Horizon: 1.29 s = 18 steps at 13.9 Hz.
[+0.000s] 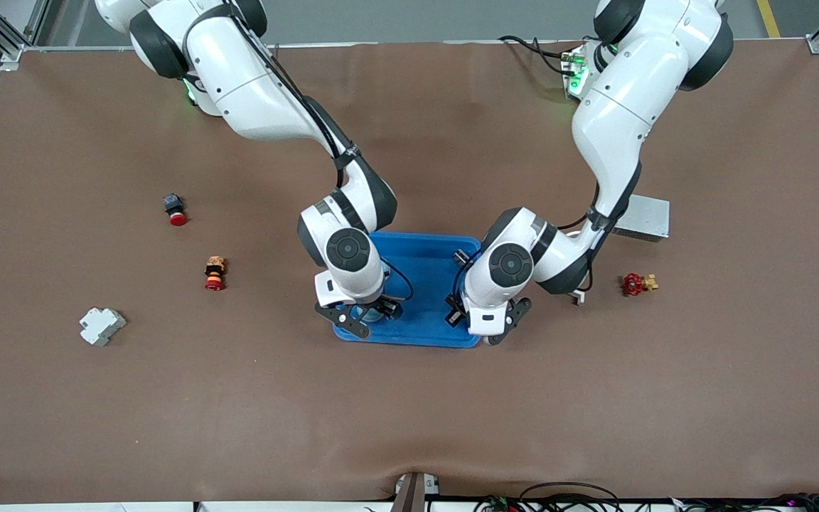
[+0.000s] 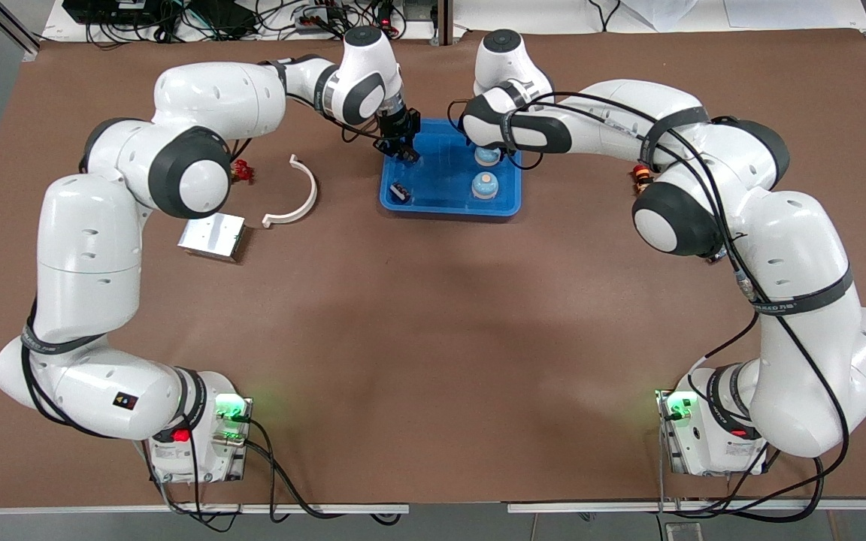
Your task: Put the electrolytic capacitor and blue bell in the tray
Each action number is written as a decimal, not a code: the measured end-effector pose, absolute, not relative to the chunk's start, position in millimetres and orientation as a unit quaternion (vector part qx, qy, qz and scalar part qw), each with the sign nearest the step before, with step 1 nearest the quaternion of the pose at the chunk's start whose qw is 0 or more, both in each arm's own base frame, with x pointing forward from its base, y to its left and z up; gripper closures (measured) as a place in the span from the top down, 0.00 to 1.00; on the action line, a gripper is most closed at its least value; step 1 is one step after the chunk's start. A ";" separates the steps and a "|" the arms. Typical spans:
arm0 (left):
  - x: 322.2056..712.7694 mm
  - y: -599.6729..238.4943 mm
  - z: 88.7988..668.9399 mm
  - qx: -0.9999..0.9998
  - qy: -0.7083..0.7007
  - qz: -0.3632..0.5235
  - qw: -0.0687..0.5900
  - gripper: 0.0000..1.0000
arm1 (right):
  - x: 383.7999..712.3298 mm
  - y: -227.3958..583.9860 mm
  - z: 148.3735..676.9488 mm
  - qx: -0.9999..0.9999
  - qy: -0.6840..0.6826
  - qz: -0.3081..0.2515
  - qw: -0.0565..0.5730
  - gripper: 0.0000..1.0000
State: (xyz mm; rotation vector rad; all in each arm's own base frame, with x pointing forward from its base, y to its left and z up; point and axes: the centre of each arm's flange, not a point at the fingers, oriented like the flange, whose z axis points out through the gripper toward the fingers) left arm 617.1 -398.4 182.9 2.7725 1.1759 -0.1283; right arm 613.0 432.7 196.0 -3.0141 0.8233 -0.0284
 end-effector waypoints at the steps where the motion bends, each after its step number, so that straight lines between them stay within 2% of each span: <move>1: 617.2 -398.6 183.1 0.918 0.389 -0.042 0.064 0.50 | 613.9 433.3 198.8 -0.965 0.263 -0.008 0.008 1.00; 6: 621.0 -400.5 189.2 0.917 0.390 -0.037 0.072 0.99 | 626.9 427.6 235.3 -0.967 0.255 0.002 -0.012 1.00; 13: 643.9 -391.3 257.1 0.910 0.400 -0.005 0.105 1.00 | 658.6 366.5 283.1 -0.978 0.206 0.024 -0.027 1.00; 18: 644.6 -373.1 274.2 0.911 0.407 -0.021 0.069 1.00 | 684.0 292.3 372.9 -0.993 0.119 0.016 -0.014 1.00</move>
